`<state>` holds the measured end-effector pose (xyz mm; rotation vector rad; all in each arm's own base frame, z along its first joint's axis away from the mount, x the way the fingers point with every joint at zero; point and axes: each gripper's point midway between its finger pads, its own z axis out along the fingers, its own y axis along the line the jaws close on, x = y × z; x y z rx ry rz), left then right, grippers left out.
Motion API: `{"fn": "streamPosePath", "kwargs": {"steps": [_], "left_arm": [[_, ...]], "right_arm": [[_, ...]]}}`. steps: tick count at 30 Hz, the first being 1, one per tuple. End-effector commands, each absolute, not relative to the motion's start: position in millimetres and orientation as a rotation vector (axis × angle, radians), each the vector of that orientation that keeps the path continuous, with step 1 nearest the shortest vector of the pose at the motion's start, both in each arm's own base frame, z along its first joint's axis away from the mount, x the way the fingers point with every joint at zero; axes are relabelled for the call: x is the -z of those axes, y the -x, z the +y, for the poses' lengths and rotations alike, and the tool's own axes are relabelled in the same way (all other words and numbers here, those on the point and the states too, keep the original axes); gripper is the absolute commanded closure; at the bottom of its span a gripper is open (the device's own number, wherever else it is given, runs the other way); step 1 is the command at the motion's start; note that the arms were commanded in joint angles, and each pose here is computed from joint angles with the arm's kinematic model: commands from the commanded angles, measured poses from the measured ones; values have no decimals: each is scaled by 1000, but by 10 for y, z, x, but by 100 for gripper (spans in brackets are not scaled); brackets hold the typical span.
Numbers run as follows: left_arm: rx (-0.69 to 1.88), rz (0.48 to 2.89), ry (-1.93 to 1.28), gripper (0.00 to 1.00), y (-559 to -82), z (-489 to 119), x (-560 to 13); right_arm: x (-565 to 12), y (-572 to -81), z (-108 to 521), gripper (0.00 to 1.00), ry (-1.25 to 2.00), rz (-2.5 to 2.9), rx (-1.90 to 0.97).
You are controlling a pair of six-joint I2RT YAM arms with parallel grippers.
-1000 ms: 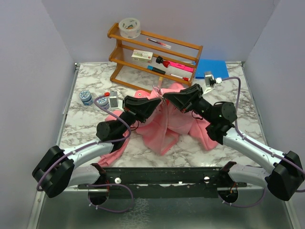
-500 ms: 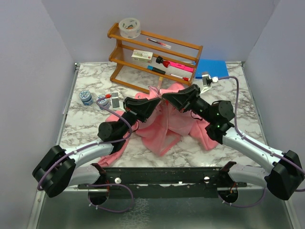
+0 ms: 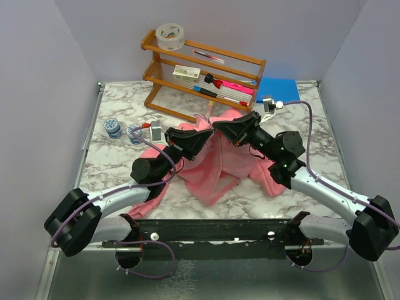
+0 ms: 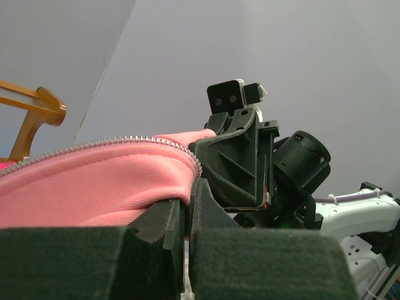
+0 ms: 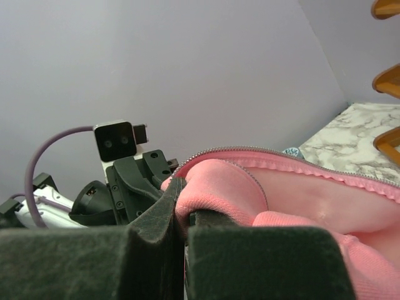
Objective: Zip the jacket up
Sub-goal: Insert the zipper into the jacket.
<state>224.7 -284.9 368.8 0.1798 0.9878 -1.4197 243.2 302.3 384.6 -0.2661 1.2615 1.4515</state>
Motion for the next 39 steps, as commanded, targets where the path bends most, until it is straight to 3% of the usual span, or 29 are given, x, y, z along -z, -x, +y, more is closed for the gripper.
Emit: {"fn": "streamPosePath", "kwargs": {"steps": [1,10,27,39], "left_arm": [[1434,1151,-301,100,-2191,-3084,-3179],[1379,1373,-268,100,-2264,-3080,-2445],[1521,1783,-258,100,-1669,-3181,-1432],[1439,2053,-53,100,-1518,-2940,-782]], "right_arm": [[-3850,-2530,2996,100,228,1211,-1420],[-3372,-2538,2956,100,224,1333,-1359],[-2126,-2277,2749,100,118,1753,-1306],[-1737,-2055,2741,100,127,1857,-1348]]}}
